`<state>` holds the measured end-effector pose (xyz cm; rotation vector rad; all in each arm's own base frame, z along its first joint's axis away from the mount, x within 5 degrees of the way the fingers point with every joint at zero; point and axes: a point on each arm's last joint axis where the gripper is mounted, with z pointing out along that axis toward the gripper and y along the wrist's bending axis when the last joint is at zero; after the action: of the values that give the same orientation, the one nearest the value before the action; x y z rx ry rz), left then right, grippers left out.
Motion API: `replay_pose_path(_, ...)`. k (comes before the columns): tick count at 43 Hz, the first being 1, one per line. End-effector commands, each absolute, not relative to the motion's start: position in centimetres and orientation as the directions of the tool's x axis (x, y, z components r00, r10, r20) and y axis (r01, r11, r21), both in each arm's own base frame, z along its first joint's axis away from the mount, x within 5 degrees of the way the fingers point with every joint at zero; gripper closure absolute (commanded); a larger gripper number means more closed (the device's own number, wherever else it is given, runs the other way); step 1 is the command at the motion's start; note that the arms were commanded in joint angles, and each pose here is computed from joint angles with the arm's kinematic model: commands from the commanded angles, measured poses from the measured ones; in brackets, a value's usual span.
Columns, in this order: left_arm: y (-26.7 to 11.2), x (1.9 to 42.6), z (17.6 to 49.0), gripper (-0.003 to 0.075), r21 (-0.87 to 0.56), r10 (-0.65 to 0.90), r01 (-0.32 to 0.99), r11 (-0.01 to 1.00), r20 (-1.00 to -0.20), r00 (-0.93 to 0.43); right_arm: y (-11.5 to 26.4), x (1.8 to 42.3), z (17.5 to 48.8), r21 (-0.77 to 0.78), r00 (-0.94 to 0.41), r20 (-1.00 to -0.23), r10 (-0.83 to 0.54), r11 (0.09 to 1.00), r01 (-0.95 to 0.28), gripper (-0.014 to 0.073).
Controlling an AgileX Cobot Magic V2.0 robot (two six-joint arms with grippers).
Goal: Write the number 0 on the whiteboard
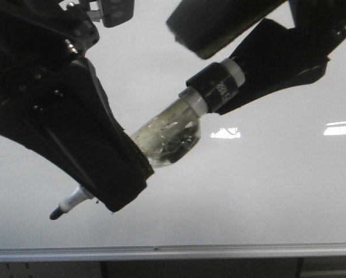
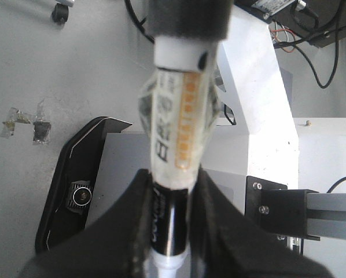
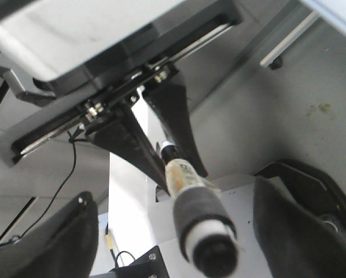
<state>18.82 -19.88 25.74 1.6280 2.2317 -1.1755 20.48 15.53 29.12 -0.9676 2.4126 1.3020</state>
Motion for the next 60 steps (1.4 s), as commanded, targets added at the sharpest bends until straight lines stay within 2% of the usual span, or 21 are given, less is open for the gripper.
replay_pose_path(1, -20.1, 17.9, 28.0, 0.0739, -0.531, 0.714, 0.846, 0.037, -0.579, -0.394, 16.4, 20.4, 30.6, 0.670, -0.737, -0.536, -0.411, 0.324, -0.668, 0.0029)
replay_pose_path(5, -20.1, 17.9, 28.0, 0.0739, -0.531, 0.714, 0.846, 0.037, -0.579, -0.394, 16.6, 20.5, 30.4, 0.673, -0.741, -0.532, -0.409, 0.326, -0.663, 0.0087)
replay_pose_path(9, -20.1, 17.9, 28.0, 0.0739, -0.530, 0.713, 0.847, 0.038, -0.580, -0.395, 16.6, 20.5, 30.4, 0.673, -0.742, -0.531, -0.409, 0.327, -0.663, 0.0202)
replay_pose_path(16, -20.2, 18.0, 28.1, 0.0739, -0.529, 0.706, 0.847, 0.042, -0.584, -0.400, 16.6, 20.5, 30.4, 0.673, -0.742, -0.531, -0.409, 0.327, -0.663, 0.0480)
replay_pose_path(22, -20.2, 18.0, 28.2, 0.0734, -0.535, 0.699, 0.844, 0.041, -0.589, -0.407, 16.6, 20.4, 30.4, 0.678, -0.741, -0.527, -0.415, 0.320, -0.662, 0.0667)
replay_pose_path(26, -20.3, 18.0, 28.2, 0.0680, -0.534, 0.698, 0.845, 0.042, -0.589, -0.407, 16.6, 20.4, 30.4, 0.680, -0.741, -0.526, -0.418, 0.317, -0.661, 0.0664)
replay_pose_path(29, -20.3, 18.0, 28.2, 0.0589, -0.536, 0.696, 0.843, 0.041, -0.590, -0.409, 16.6, 20.4, 30.5, 0.679, -0.739, -0.527, -0.419, 0.316, -0.663, 0.0664)
replay_pose_path(32, -20.3, 18.0, 28.2, 0.0454, -0.535, 0.691, 0.844, 0.044, -0.594, -0.413, 16.6, 20.3, 30.5, 0.675, -0.732, -0.533, -0.424, 0.309, -0.670, 0.0664)
replay_pose_path(36, -20.4, 18.2, 28.2, 0.0225, -0.525, 0.682, 0.849, 0.058, -0.600, -0.417, 16.6, 20.2, 30.5, 0.680, -0.731, -0.527, -0.434, 0.300, -0.669, 0.0664)
replay_pose_path(39, -20.4, 18.3, 28.2, 0.0097, -0.518, 0.678, 0.853, 0.065, -0.604, -0.419, 16.6, 20.0, 30.5, 0.688, -0.729, -0.520, -0.445, 0.288, -0.666, 0.0662)
replay_pose_path(41, -20.4, 18.3, 28.2, 0.0050, -0.516, 0.676, 0.854, 0.068, -0.605, -0.420, 16.5, 19.9, 30.5, 0.692, -0.726, -0.515, -0.456, 0.279, -0.666, 0.0662)
replay_pose_path(45, -20.4, 18.4, 28.2, 0.0028, -0.515, 0.676, 0.854, 0.070, -0.606, -0.420, 16.3, 19.5, 30.5, 0.693, -0.721, -0.500, -0.481, 0.277, -0.666, 0.0662)
replay_pose_path(49, -20.4, 18.4, 28.2, 0.0028, -0.515, 0.676, 0.854, 0.070, -0.606, -0.420, 15.7, 18.8, 30.6, 0.674, -0.720, -0.459, -0.521, 0.324, -0.664, 0.0662)
replay_pose_path(54, -20.4, 18.4, 28.2, 0.0028, -0.515, 0.676, 0.854, 0.070, -0.606, -0.420, 14.4, 18.0, 30.3, 0.609, -0.731, -0.379, -0.568, 0.441, -0.659, 0.0662)
replay_pose_path(60, -20.4, 18.4, 28.2, 0.0028, -0.515, 0.676, 0.854, 0.070, -0.606, -0.420, 12.0, 17.5, 30.8, 0.487, -0.788, -0.318, -0.528, 0.622, -0.613, 0.0662)
